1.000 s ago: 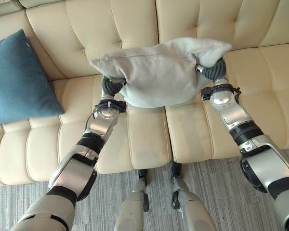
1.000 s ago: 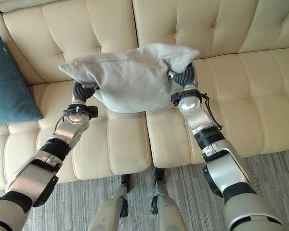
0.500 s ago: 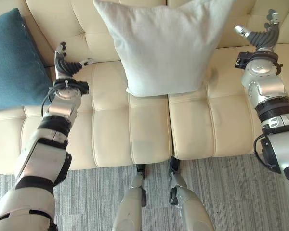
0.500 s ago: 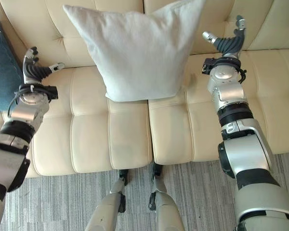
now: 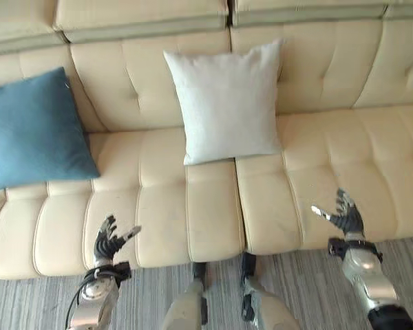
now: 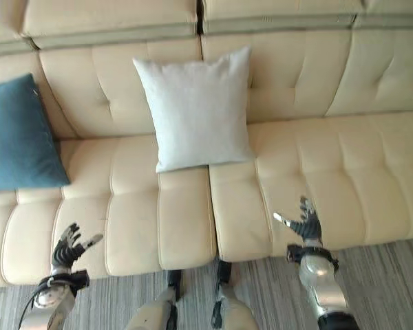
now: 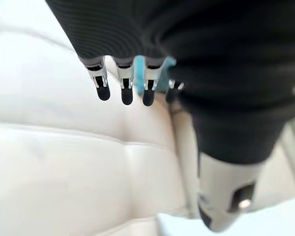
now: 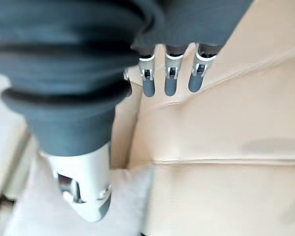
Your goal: Pick up all the scattered cushions and arrange them neatly on the sofa.
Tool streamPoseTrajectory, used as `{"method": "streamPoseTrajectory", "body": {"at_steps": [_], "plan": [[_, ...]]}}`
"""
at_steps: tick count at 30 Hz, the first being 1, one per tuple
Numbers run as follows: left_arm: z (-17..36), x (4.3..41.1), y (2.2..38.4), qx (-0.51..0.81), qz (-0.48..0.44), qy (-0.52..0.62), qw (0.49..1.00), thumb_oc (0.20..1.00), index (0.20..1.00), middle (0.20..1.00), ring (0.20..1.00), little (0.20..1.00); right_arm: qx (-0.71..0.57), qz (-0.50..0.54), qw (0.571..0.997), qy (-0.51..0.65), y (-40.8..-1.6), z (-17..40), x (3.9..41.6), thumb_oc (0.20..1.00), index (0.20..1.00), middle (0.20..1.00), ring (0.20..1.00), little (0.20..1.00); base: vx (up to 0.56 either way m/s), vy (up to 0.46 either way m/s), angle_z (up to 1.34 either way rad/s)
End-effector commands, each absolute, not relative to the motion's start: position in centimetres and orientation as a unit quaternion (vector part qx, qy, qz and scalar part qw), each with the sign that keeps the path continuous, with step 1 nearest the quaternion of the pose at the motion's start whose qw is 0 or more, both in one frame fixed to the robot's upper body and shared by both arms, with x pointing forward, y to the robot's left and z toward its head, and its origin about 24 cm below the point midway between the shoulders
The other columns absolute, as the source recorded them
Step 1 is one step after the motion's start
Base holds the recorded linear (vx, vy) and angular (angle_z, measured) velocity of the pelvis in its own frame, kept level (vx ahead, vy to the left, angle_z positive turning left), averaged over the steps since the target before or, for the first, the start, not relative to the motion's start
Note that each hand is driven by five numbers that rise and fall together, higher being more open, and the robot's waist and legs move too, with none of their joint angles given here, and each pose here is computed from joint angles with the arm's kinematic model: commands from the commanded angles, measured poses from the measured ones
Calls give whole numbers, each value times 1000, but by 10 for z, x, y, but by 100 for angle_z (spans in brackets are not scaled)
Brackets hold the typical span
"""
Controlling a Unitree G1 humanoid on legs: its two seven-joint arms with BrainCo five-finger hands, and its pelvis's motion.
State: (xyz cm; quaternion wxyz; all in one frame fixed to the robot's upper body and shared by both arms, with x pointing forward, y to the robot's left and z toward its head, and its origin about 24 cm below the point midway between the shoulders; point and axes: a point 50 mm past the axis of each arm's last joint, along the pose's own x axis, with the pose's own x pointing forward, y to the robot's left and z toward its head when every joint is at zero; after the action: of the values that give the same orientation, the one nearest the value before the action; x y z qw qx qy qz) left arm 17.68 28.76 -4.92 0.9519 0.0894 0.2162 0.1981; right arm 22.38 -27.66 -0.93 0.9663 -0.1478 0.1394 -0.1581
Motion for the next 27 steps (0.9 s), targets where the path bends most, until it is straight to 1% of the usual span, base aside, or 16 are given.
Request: {"method": "streamPoseTrajectory", "body": {"at_steps": [1, 2, 3, 6, 9, 10, 12, 17, 18, 20, 22, 25, 27], "plan": [[-53, 179, 296, 158, 146, 243, 946, 1000, 1000, 1000, 1000, 1000, -216, -122, 959, 134, -286, -3, 230, 1000, 1000, 1000, 1000, 1000, -6, 181, -8], [-70, 157, 298, 166, 134, 294, 932, 1000, 1000, 1000, 1000, 1000, -221, -118, 951, 182, -290, -23, 214, 1000, 1000, 1000, 1000, 1000, -9, 106, -19], [-70, 157, 298, 167, 133, 294, 932, 1000, 1000, 1000, 1000, 1000, -221, -118, 951, 182, -290, -23, 214, 1000, 1000, 1000, 1000, 1000, -23, 161, -20], [-84, 134, 301, 180, 125, 340, 914, 1000, 1000, 1000, 1000, 1000, -237, -105, 937, 232, -294, -41, 195, 1000, 1000, 1000, 1000, 1000, -93, 140, -10], [-88, 127, 303, 178, 140, 350, 909, 1000, 1000, 1000, 1000, 1000, -238, -101, 931, 256, -292, -51, 191, 1000, 1000, 1000, 1000, 1000, -210, 125, -35], [-87, 127, 306, 179, 149, 348, 908, 1000, 1000, 1000, 1000, 1000, -236, -99, 932, 257, -291, -52, 192, 1000, 1000, 1000, 1000, 1000, -348, 36, -78], [-79, 140, 311, 179, 170, 326, 912, 1000, 1000, 1000, 1000, 1000, -227, -93, 938, 246, -281, -52, 199, 1000, 1000, 1000, 1000, 1000, -342, -5, -78], [-73, 146, 315, 200, 169, 315, 912, 1000, 1000, 1000, 1000, 1000, -221, -83, 940, 248, -275, -56, 198, 1000, 1000, 1000, 1000, 1000, -245, -75, -15], [-73, 150, 310, 208, 158, 311, 914, 1000, 1000, 1000, 1000, 1000, -218, -69, 943, 241, -268, -54, 201, 1000, 1000, 1000, 1000, 1000, -186, -184, 3], [-73, 151, 310, 208, 158, 311, 914, 1000, 1000, 1000, 1000, 1000, -218, -69, 943, 241, -268, -55, 201, 1000, 1000, 1000, 1000, 1000, -126, -166, 1], [-78, 157, 298, 199, 147, 310, 918, 1000, 1000, 1000, 1000, 1000, -213, -78, 945, 234, -269, -52, 204, 1000, 1000, 1000, 1000, 1000, -270, -273, 6], [-81, 165, 284, 182, 133, 304, 925, 1000, 1000, 1000, 1000, 1000, -214, -88, 947, 222, -274, -45, 210, 1000, 1000, 1000, 1000, 1000, -250, -115, 72], [-83, 164, 280, 179, 126, 307, 926, 1000, 1000, 1000, 1000, 1000, -212, -92, 946, 228, -276, -45, 210, 1000, 1000, 1000, 1000, 1000, -191, -57, 16]]}}
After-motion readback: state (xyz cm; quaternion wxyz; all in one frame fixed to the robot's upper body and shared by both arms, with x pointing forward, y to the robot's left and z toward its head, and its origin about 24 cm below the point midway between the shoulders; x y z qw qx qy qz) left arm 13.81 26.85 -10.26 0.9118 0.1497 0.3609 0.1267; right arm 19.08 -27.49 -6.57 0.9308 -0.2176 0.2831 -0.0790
